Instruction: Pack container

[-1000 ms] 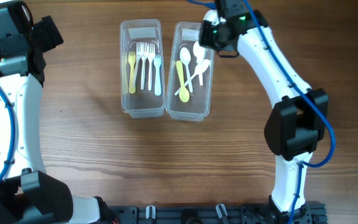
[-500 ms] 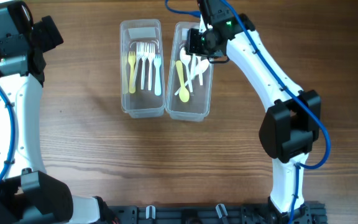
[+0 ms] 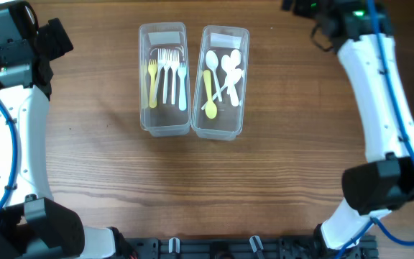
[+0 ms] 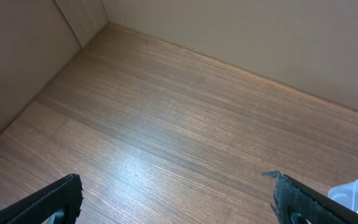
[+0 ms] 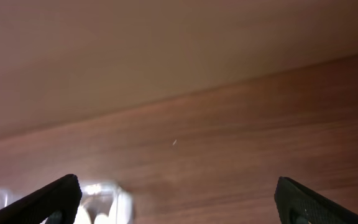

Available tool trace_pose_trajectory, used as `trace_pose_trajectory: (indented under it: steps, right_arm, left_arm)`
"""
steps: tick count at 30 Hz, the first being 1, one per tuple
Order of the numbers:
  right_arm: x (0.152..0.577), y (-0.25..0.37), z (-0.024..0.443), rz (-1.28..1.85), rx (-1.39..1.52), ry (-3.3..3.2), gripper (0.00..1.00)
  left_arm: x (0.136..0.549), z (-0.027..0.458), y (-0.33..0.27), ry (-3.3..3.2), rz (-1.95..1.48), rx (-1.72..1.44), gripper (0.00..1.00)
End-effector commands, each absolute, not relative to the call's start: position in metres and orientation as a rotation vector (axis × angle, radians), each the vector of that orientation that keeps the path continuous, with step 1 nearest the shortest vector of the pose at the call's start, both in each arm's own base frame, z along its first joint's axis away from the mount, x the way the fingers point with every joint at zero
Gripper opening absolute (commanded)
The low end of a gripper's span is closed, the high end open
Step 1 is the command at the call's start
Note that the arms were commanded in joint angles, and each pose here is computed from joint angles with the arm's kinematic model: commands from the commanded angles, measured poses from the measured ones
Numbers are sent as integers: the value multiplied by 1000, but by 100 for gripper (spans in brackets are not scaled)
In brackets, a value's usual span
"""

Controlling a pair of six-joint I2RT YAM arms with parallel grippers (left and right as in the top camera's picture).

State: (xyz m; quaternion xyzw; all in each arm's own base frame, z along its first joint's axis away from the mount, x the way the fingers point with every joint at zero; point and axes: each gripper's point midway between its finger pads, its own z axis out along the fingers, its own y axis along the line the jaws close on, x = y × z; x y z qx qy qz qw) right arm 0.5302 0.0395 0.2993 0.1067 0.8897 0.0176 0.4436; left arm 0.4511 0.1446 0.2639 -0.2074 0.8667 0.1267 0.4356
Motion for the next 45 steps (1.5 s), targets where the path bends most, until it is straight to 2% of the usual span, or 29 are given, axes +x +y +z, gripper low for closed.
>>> trace_pose_trajectory:
  steps: [1,20,25,28,31,33,35,39,43,45]
  right_arm:
    - [533,28,297,-11,269,2207,100]
    - [530,27,304,-8,270,2193,100]
    - [489,7,387,-108,247,2029,100]
    - [430,-2,472,-80,262,1833,100]
    - [378,-8,523,-114,192,1709,100]
    - [335,-13,541,-98,198,1615,100]
    - [300,-17,533,-84,205,1547,99]
    - [246,-22,466,-50,211,1429,100]
    - [234,-4,367,38,92,1482,100]
    - [234,-2,339,51,75,1476,100]
  left_arm:
    - [452,270,146,2139,311,-527,100]
    - [452,270,146,2139,311,-527,100]
    - [452,270,146,2139,311,-527,100]
    - [452,270,146,2140,311,-527,100]
    - [452,270,146,2140,311,-527,100]
    - [452,270,146,2140,311,-527,100]
    - [452,270,146,2140,311,-527,100]
    - [452,270,146,2140,311,-527,100]
    - [452,270,146,2140,311,-527,100]
    - [452,270,146,2140,311,-527,100]
